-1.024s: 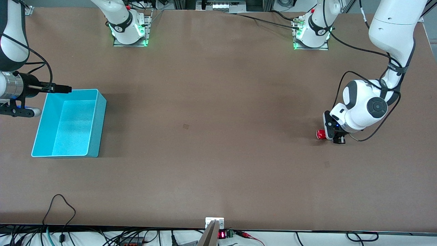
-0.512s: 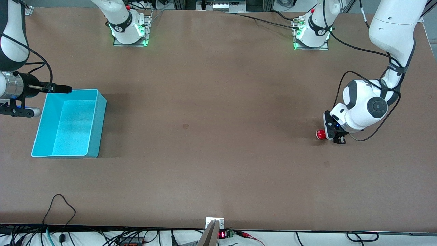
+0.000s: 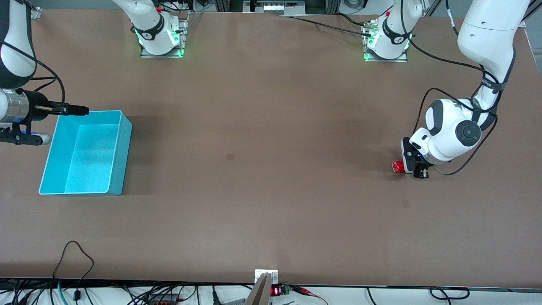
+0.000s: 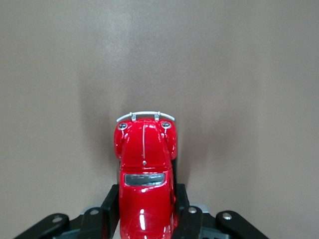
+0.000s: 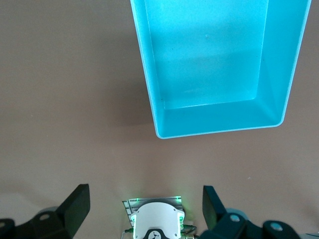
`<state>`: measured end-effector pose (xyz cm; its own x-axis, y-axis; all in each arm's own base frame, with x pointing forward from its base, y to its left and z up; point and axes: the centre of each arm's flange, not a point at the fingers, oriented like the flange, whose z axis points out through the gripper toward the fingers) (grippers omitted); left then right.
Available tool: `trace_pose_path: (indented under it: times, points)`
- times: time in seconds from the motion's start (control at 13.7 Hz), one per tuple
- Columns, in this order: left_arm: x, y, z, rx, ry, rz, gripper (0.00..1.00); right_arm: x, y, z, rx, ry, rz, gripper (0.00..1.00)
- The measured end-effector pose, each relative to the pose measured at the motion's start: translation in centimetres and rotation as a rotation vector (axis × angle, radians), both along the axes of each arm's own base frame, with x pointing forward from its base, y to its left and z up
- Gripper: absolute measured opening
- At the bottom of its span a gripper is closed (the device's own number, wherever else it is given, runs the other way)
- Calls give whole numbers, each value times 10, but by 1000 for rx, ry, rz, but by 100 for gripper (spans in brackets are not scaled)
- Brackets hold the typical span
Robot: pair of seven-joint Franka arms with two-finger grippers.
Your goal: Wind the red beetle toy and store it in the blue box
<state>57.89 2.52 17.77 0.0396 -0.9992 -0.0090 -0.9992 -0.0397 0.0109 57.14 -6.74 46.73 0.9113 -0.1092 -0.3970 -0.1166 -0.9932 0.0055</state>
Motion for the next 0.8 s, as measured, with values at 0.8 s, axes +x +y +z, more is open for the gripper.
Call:
trace_pose_path:
  times: [0.8]
  points:
    - [-11,113,-1,4,1,-33,48,0,0,0,1,0,1,100]
